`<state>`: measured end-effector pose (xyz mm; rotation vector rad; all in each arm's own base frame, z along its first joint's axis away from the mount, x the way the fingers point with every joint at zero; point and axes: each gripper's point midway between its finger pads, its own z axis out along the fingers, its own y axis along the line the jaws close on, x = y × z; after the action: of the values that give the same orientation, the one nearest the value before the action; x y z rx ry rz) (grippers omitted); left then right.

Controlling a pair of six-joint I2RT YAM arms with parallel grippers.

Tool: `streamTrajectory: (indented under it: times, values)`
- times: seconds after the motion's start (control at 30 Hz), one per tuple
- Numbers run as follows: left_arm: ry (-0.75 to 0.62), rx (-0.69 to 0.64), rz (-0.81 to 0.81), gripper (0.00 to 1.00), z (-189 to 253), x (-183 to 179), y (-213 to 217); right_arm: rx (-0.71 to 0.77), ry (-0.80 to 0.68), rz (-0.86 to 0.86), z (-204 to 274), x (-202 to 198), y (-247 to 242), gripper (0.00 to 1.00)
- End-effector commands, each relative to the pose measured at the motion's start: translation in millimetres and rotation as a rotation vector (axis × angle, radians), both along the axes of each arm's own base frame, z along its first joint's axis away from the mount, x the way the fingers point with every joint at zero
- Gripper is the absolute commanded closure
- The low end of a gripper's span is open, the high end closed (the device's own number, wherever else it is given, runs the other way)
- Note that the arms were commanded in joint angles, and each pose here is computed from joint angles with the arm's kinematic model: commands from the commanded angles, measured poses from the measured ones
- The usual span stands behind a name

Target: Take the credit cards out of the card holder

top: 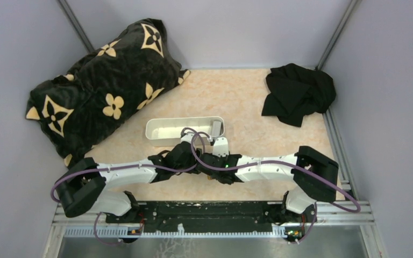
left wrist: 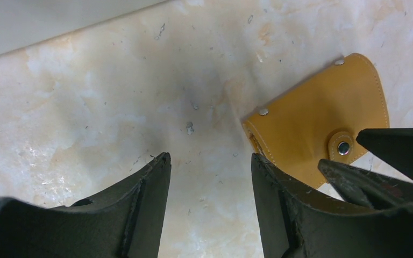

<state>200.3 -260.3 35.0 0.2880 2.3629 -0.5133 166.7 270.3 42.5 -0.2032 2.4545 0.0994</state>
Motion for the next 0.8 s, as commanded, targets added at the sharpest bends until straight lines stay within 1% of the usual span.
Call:
streamTrajectory:
  times: [0.0, 0.2, 0.4, 0.43, 0.47, 0.53, 0.6, 0.77]
  values:
    - [0.012, -0.016, -0.001, 0.37, -3, -4, 1, 0.021, -0.029, -0.028, 3, 3, 4, 0.61]
    - [0.017, -0.001, -0.005, 0.37, -7, -5, 4, 0.023, 0.013, -0.027, -14, -3, 4, 0.67]
    - [0.016, 0.003, -0.006, 0.37, -7, -4, 3, -0.025, 0.050, -0.016, -30, -10, -4, 0.69]
    - [0.016, 0.006, -0.007, 0.37, -8, -4, 3, -0.028, 0.054, -0.016, -32, -11, -5, 0.70]
    - [0.016, 0.005, -0.007, 0.37, -8, -4, 2, -0.029, 0.057, -0.016, -33, -11, -6, 0.74]
    - [0.018, 0.007, -0.009, 0.37, -8, -4, 2, -0.031, 0.062, -0.019, -36, -12, -8, 0.88]
    - [0.018, 0.004, -0.008, 0.37, -8, -4, 1, -0.041, 0.066, -0.024, -38, -13, -12, 1.00]
    - [0.020, 0.007, -0.016, 0.37, -9, -4, 0, -0.011, 0.075, -0.028, -39, -15, -14, 1.00]
